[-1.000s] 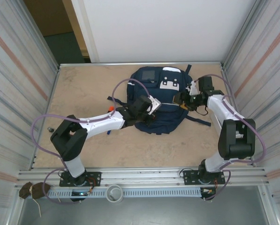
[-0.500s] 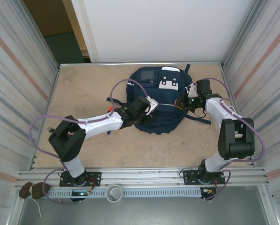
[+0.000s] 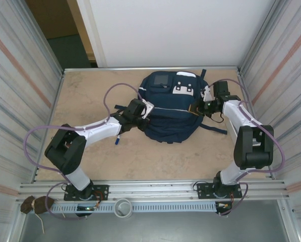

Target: Pack the student bag

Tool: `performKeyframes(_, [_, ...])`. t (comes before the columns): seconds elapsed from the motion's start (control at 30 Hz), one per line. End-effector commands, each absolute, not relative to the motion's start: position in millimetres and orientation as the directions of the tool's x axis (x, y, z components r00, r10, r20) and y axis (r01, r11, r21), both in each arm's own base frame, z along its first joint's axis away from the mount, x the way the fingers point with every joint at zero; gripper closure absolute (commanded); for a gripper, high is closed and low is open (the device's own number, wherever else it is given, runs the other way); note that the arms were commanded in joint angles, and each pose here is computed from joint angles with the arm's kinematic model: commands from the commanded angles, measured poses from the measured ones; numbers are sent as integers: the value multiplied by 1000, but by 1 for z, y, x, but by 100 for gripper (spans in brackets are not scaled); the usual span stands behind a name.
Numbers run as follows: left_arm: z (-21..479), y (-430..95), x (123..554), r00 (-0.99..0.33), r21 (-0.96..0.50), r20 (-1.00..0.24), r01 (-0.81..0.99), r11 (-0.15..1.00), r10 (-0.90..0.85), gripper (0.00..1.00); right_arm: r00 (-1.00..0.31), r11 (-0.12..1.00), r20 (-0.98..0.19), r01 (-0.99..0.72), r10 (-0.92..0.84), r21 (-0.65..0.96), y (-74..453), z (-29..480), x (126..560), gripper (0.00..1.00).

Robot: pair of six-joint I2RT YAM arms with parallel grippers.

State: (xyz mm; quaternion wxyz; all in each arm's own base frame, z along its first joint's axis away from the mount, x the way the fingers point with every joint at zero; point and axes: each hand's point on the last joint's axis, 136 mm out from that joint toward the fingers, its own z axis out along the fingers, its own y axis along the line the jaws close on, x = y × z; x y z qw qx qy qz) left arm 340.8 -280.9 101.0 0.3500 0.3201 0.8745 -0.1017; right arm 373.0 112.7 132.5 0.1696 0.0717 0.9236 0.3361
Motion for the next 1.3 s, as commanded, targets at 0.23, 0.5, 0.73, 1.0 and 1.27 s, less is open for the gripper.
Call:
performKeyframes(0.23, [147,-372,304,-415,-28,-763,787,616,496,100,-915,782,-325,-18,239,623,102,154,428,87])
performKeyframes(0.5, [150,-409,307,-400,-31,-759,811,584,514,100,-885,796,-348,41,309,603,83,167,424,57])
performKeyframes(0.73, [142,-404,303,-405,-30,-749,811,584,524,100,-857,724,-339,56,388,688,102,166,383,43])
performKeyframes(1.0, [136,-398,301,-410,-24,-744,805,592,528,100,-864,725,-307,92,398,683,128,147,381,43])
performKeyframes(1.27, [132,-381,301,-408,26,-735,782,623,542,100,-823,740,-325,161,465,653,118,131,391,80])
